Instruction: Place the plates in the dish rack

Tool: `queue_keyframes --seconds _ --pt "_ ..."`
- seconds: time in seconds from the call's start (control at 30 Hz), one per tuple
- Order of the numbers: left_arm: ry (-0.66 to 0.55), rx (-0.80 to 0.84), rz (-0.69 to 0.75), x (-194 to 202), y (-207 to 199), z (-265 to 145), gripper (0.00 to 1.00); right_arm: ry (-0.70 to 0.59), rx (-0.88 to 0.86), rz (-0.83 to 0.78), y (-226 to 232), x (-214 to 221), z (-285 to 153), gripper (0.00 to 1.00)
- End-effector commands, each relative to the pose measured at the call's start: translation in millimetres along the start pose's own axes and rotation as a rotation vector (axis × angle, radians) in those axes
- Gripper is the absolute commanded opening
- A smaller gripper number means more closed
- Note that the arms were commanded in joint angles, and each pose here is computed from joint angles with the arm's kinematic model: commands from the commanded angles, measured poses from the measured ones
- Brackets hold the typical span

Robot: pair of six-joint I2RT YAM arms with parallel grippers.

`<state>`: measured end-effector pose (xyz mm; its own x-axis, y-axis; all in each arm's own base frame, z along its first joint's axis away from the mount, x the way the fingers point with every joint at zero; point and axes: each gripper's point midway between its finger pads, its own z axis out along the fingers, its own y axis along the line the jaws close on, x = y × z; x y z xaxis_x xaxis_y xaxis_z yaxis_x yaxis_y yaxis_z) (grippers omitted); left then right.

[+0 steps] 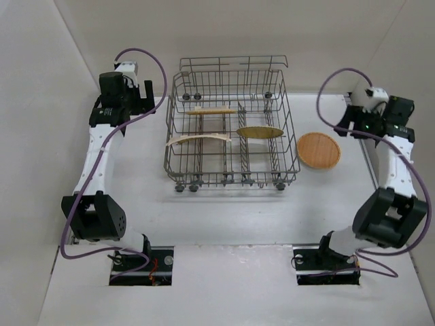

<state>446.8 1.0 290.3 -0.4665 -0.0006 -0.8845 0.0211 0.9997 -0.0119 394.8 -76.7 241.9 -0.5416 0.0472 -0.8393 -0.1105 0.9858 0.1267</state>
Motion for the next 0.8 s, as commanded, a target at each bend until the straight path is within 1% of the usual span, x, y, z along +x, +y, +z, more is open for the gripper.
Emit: queue_keyframes --seconds 0.0,0.03,0.1,0.23,0.3,0.4,0.43,0.57,0.7,0.77 --pt "-0.089 -0.028 0.031 -24 5 -14 1.0 0.146 -0.094 0.461 -8 54 -7 0.79" --pt "-0.092 -0.026 0.028 -25 4 -14 1.0 0.156 -0.098 0.522 -16 61 -8 0.77" --pt "-0.097 -0.026 0.028 -26 4 -14 1.0 0.173 -0.117 0.622 -25 73 -6 0.76" --pt "-0.1 -0.022 0.029 -30 3 -12 1.0 0.232 -0.132 0.738 -38 99 0 0.73" --pt "-0.1 -0.013 0.03 -30 1 -12 1.0 0.243 -0.147 0.757 -42 106 2 0.71" --pt "-0.099 -0.007 0.03 -30 -1 -11 1.0 0.266 -0.163 0.8 -47 114 10 0.66" --pt "-0.1 -0.006 0.032 -30 -1 -10 1.0 0.292 -0.166 0.818 -49 121 15 0.64" --pt "-0.112 -0.006 0.032 -37 -1 -11 1.0 0.354 -0.141 0.844 -57 143 26 0.63" --pt "-0.12 -0.006 0.033 -40 -1 -15 1.0 0.367 -0.069 0.835 -75 152 35 0.62" --pt "-0.117 -0.006 0.033 -38 -1 -15 1.0 0.376 -0.046 0.839 -81 155 42 0.6"
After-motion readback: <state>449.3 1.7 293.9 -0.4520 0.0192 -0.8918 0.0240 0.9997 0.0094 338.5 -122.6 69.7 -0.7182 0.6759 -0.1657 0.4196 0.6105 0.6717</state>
